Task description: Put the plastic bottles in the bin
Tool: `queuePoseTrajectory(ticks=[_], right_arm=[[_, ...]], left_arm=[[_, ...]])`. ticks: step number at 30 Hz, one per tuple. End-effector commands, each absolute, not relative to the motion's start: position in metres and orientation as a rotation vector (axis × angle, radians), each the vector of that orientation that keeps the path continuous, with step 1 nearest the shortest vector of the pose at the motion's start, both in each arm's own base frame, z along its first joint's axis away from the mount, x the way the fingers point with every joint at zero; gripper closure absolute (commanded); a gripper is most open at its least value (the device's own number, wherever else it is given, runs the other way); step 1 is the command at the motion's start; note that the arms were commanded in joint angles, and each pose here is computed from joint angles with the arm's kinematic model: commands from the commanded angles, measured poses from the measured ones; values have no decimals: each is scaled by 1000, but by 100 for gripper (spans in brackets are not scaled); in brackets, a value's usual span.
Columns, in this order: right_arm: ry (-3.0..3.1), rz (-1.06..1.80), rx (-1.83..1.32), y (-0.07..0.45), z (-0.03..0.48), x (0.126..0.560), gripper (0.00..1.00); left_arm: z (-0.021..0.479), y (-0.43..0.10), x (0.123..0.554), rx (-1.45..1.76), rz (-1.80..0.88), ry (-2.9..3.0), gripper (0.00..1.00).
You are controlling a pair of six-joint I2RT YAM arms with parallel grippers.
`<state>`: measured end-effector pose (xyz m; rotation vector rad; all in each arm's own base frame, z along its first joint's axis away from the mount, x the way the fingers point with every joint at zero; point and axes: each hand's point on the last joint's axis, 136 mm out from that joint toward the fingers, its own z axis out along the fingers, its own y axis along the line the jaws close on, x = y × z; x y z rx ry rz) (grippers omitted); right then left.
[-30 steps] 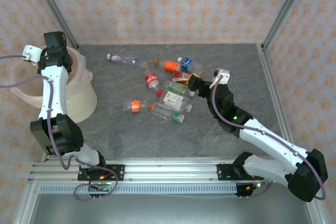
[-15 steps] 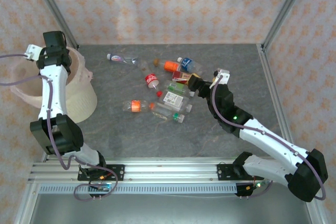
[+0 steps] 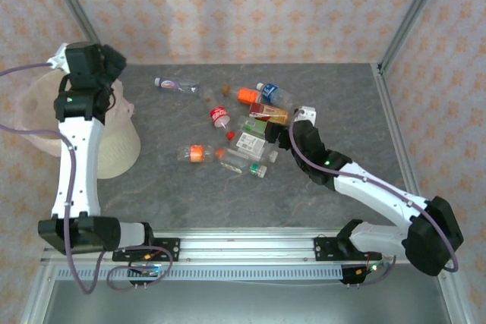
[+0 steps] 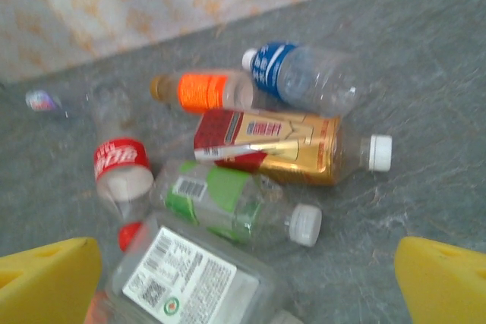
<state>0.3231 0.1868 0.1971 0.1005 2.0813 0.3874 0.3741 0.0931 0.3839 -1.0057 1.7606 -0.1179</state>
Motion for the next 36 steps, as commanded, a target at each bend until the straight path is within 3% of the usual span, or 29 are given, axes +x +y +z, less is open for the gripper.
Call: queuePoseTrajectory(ticks=[1, 8, 13, 20, 36], right_arm=[[2142, 386, 40, 195, 193, 323, 1], [2012, 454, 174, 183, 201, 324, 1], [1996, 470, 133, 184, 203, 320, 1], [1984, 470, 85, 187, 203, 319, 1], [1956, 501, 48, 189, 216, 314, 1]], left_arm=[[375, 39, 380, -837, -227, 1854, 0], [329, -50, 368, -772, -237, 1977, 0], [281, -85, 352, -783, -201, 2101, 0], [201, -85, 333, -974, -124, 2190, 0], [79, -102, 324, -1450, -152, 2287, 0]])
